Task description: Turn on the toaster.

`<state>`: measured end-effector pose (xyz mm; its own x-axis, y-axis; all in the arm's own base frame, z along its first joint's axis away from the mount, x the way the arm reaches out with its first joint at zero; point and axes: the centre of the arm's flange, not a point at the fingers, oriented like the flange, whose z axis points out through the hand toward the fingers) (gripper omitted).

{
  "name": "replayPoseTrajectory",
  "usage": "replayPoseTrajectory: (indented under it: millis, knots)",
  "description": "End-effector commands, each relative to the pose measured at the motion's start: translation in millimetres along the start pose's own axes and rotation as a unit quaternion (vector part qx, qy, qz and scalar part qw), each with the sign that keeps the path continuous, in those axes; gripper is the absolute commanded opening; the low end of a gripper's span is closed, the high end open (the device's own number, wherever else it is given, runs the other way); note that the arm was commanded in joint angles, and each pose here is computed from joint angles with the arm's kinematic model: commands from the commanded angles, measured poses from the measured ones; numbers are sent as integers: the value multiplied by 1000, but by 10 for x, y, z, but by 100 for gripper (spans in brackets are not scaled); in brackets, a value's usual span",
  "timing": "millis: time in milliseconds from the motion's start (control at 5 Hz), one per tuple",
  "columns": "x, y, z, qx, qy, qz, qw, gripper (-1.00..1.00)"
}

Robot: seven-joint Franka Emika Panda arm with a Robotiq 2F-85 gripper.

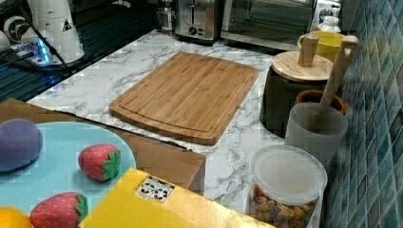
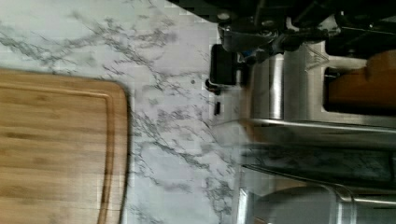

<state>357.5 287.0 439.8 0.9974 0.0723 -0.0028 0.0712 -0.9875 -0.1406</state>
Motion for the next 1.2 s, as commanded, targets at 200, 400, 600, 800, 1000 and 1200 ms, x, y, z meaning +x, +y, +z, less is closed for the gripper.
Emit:
replayPoseTrajectory:
  millis: [200, 400, 600, 800, 1000, 1200]
  knots:
    - [-15, 65, 477, -31, -29, 82, 996, -100]
    - [113, 217, 412, -20, -14, 121, 992, -100]
    - [143, 243, 383, -4, -13, 121, 993, -100]
    - [124, 164, 524, 2, -44, 98, 994, -100]
    - [96, -3, 604, 7, -53, 78, 995, -100]
    - [121, -96, 608, 13, -55, 71, 996, -100]
